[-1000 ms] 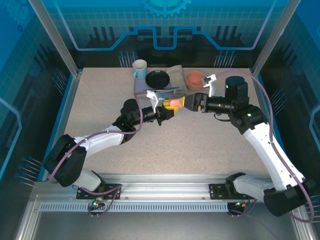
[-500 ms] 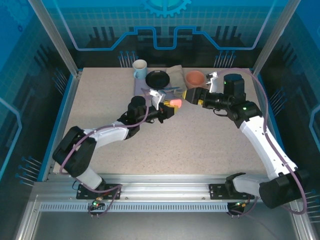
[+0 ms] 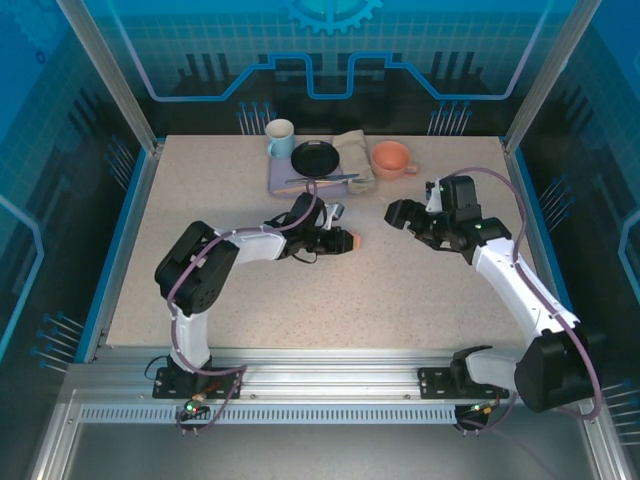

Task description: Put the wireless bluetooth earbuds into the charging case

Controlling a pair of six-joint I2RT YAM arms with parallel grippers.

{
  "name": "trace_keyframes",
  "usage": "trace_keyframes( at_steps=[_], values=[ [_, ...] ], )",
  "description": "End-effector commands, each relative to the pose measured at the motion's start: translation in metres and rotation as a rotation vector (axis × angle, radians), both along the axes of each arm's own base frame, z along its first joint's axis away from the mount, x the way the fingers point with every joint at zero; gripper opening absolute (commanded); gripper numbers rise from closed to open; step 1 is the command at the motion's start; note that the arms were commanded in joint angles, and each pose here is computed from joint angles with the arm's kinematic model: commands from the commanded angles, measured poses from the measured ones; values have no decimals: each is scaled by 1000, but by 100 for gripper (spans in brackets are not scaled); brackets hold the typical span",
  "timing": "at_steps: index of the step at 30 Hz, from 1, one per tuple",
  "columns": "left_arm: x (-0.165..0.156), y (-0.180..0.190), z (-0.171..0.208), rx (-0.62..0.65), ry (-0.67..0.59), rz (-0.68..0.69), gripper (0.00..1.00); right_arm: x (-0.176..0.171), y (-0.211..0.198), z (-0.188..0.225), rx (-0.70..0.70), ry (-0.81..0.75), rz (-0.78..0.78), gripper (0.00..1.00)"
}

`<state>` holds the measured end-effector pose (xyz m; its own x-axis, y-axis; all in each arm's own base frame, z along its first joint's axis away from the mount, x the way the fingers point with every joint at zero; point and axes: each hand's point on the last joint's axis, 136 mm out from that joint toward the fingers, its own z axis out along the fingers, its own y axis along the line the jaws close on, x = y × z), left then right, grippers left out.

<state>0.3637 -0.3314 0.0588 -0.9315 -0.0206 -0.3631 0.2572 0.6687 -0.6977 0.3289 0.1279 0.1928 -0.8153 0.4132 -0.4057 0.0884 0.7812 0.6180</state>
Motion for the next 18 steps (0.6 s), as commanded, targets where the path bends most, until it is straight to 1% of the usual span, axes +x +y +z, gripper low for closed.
trace_keyframes(
  at_steps=[1,3,4,6,9,11,12,14,15,16,18],
  values=[
    [-11,2,-18,47,141,16,6,3,-16,-9,-33,22,-60,83],
    [-12,4,-26,80,178,20,10,4,-19,-11,-48,25,-66,83],
    [-14,4,-31,94,198,17,10,4,-21,-11,-51,28,-73,83],
    [-15,7,-36,118,227,19,16,4,-25,-12,-53,32,-81,84],
    [-17,11,-39,161,259,28,32,4,-29,-12,-54,40,-92,85],
    [-19,21,-41,220,287,52,53,3,-33,-12,-58,44,-99,87],
    [-20,26,-41,244,292,63,58,2,-35,-10,-64,42,-102,89],
    [-23,38,-37,288,305,89,72,0,-43,-9,-88,42,-118,93],
    [-24,45,-35,312,311,104,78,-1,-46,-9,-100,42,-123,95],
    [-24,52,-30,335,311,117,83,-3,-53,-8,-121,41,-140,100],
    [-26,66,-18,376,300,140,89,-5,-63,-4,-153,31,-157,100]
  ],
)
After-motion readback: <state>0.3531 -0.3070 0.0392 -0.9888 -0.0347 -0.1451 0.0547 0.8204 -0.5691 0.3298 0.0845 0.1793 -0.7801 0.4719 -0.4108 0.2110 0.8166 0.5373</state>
